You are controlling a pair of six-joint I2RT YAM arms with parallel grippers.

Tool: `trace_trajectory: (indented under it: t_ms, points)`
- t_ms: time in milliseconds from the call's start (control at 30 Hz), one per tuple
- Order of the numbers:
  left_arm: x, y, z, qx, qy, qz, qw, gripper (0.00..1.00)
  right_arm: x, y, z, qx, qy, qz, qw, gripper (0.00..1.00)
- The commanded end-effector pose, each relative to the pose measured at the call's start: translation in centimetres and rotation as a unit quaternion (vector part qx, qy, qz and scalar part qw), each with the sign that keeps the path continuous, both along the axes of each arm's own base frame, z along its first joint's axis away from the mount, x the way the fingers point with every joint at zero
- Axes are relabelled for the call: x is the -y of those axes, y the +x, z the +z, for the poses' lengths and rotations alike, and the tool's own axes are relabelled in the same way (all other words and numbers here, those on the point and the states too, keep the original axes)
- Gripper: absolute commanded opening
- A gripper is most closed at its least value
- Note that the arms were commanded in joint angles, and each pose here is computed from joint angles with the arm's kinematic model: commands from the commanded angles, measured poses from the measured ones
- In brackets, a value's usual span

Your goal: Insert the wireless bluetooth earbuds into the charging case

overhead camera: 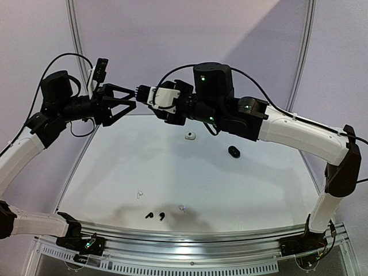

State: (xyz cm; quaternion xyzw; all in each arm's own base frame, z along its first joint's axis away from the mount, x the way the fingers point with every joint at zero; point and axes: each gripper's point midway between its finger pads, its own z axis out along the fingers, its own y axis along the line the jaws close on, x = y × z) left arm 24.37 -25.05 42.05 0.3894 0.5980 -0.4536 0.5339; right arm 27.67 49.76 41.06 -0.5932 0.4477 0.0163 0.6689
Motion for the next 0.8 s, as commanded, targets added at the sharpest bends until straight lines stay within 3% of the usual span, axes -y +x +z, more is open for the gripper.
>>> trace_trajectory:
  t_ms: [0,167,300,500,767]
  points:
    - [0.8,-0.2,-0.4,-0.011,0.000,-0.014,1.000,0.78,-0.9,-1.2,0.4,0.022,-0.020,0.013,0.999,0.24]
    - [1.6,-0.5,-0.6,-0.008,0.007,-0.027,1.000,0.59,-1.4,-1.8,0.4,0.026,-0.024,0.020,0.999,0.24]
    - [1.9,-0.7,-1.0,-0.007,0.013,-0.031,0.999,0.51,-1.7,-2.0,0.8,0.024,-0.018,0.026,0.999,0.23]
    - [1.9,-0.6,-0.7,-0.003,0.013,-0.029,0.999,0.28,-2.2,-2.4,0.3,0.028,-0.030,0.037,0.998,0.23]
    - [2.1,-1.0,-0.7,0.001,0.011,-0.041,0.999,0.11,-2.5,-2.5,0.0,0.028,-0.038,0.044,0.998,0.22]
